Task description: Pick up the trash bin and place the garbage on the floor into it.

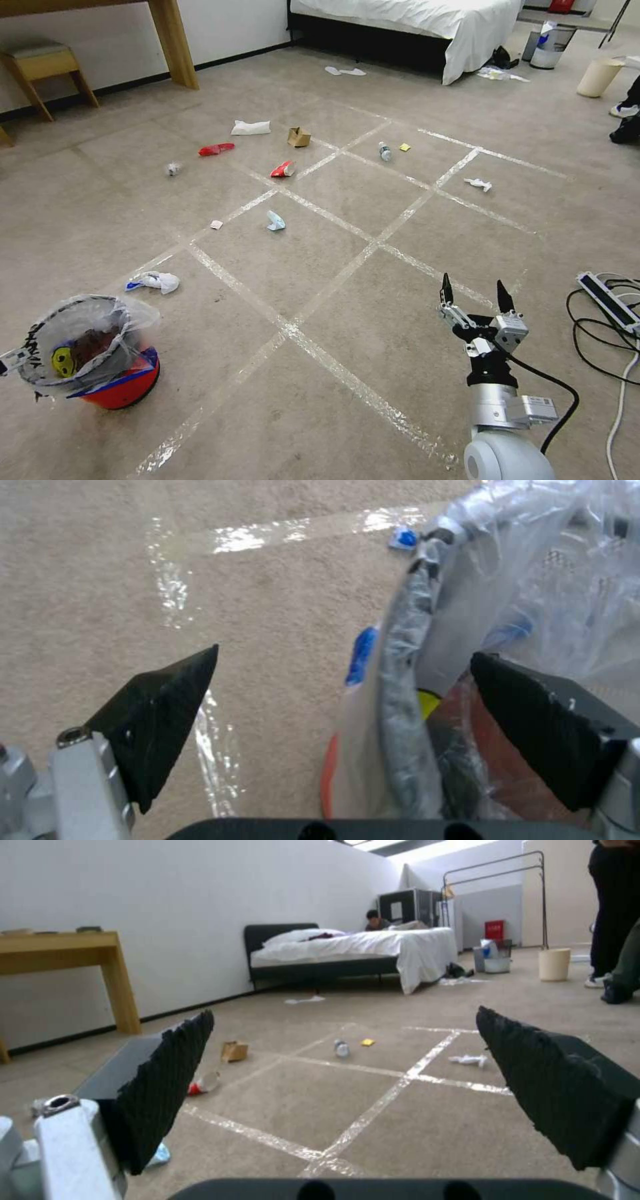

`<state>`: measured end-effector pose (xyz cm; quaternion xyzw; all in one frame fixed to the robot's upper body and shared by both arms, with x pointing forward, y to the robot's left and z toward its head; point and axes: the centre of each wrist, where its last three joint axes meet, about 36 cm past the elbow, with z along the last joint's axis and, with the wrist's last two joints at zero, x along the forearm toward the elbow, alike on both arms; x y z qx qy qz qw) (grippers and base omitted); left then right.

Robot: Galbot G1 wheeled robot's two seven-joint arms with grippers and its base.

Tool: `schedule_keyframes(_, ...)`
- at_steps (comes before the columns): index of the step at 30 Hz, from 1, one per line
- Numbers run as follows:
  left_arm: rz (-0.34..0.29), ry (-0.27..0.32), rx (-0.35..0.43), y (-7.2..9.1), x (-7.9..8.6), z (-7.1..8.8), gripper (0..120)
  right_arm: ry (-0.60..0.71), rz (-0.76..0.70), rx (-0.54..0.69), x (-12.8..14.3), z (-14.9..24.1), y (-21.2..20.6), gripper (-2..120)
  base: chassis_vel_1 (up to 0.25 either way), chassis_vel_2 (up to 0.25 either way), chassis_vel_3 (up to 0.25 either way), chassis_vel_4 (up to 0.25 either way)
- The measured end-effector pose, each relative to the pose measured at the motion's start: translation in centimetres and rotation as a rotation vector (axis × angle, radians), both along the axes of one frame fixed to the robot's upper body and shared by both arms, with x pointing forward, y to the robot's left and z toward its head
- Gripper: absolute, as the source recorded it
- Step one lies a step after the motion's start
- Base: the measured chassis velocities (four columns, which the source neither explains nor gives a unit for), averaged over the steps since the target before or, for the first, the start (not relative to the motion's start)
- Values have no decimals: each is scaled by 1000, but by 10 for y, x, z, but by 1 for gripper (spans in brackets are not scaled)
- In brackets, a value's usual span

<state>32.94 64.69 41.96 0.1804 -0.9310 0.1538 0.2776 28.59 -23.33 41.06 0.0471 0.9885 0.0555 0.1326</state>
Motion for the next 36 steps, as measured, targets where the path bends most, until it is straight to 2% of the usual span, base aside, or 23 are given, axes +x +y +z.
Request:
schedule_keyframes(8,1,17,-30,-3,17,-16,100,1,-16,-6,3,0,-7,100,0,0,0,0)
schedule_keyframes(10,1,11,-41,-4,28,-20,100,6,-19,-5,3,-1,-8,100,0,0,0,0)
schedule_keyframes(15,-8,12,-46,-5,32,-20,100,11,-21,-7,5,-4,-10,100,0,0,0,0)
schedule_keyframes(20,-29,32,-46,-9,33,-20,90,11,-19,-4,9,-5,-10,100,0,0,0,0)
schedule_keyframes(21,-47,50,-40,-11,32,-20,82,9,-17,1,10,-5,-9,100,0,0,0,0)
schedule_keyframes(24,-67,74,-25,-13,29,-19,75,7,-16,5,11,-4,-8,100,0,0,0,0)
schedule_keyframes(25,-80,91,-12,-12,28,-20,66,5,-15,7,12,-4,-8,100,0,0,0,0)
schedule_keyframes(29,-95,109,-2,-12,26,-19,57,6,-15,9,12,-5,-8,100,0,0,0,0)
schedule_keyframes(31,-113,131,12,-10,24,-18,46,7,-14,12,13,-5,-7,100,0,0,0,0)
schedule_keyframes(32,-113,131,12,-10,24,-18,46,7,-14,12,13,-5,-7,100,0,0,0,0)
schedule_keyframes(33,-118,137,16,-9,23,-17,39,7,-13,13,13,-5,-7,100,0,0,0,0)
schedule_keyframes(35,-122,143,19,-8,22,-16,36,7,-13,14,13,-5,-7,100,0,0,0,0)
schedule_keyframes(36,-130,151,20,-7,20,-16,30,7,-13,15,13,-5,-6,100,0,0,0,0)
